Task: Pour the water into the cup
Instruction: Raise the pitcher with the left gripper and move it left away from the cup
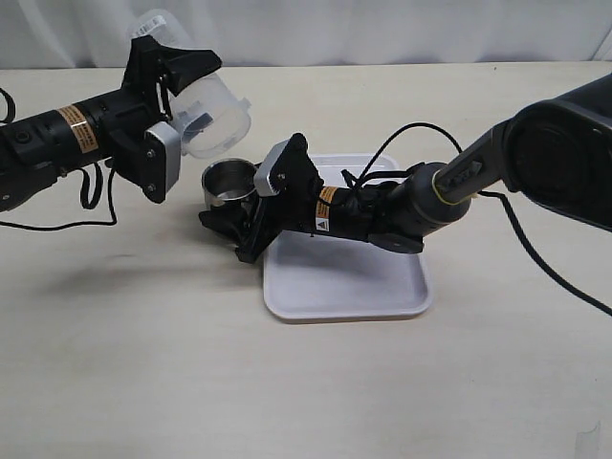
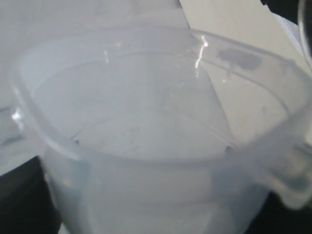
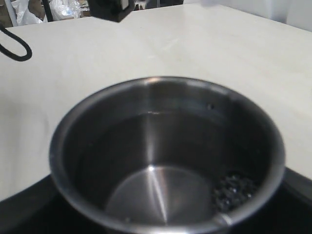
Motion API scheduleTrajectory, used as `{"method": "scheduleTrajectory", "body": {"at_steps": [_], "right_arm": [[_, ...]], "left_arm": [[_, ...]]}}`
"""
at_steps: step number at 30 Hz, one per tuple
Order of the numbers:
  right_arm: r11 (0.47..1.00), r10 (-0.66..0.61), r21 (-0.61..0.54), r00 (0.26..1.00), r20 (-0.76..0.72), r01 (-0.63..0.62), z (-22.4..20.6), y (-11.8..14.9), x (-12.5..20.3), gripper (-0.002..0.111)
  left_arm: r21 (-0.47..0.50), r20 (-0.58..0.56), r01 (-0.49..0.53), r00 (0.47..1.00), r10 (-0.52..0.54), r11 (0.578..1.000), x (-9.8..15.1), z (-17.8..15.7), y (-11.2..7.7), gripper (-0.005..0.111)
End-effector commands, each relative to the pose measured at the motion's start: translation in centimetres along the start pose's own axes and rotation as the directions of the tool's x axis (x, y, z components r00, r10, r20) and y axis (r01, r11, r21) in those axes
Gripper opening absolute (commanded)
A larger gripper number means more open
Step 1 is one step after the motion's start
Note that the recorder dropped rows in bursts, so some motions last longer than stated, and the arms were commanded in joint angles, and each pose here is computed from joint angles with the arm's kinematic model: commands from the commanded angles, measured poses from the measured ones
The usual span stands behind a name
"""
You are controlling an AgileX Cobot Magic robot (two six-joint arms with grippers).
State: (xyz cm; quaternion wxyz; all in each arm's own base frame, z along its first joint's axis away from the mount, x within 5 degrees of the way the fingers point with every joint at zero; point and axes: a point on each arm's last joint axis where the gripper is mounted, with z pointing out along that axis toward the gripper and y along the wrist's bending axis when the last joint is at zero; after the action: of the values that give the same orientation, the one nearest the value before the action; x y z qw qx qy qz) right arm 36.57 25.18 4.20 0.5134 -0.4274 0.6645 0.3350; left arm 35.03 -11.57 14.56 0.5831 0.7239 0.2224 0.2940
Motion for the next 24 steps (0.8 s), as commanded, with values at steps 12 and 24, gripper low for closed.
{"method": "scheduleTrajectory", "body": {"at_steps": [12, 24], "right_arm": [[1.000, -0.004, 0.006, 0.999, -0.037, 0.004, -0.09, 0.01, 0.31, 0.004], [1.000, -0.004, 0.006, 0.999, -0.037, 0.004, -0.09, 0.01, 0.31, 0.004]], "left_arm": [[-0.018, -0.001, 0.323, 0.947, -0.323, 0.946, 0.16, 0.04, 0.47, 0.000], [-0.024, 0.002, 0.322, 0.947, -0.323, 0.946, 0.15, 0.04, 0.53, 0.000]]}}
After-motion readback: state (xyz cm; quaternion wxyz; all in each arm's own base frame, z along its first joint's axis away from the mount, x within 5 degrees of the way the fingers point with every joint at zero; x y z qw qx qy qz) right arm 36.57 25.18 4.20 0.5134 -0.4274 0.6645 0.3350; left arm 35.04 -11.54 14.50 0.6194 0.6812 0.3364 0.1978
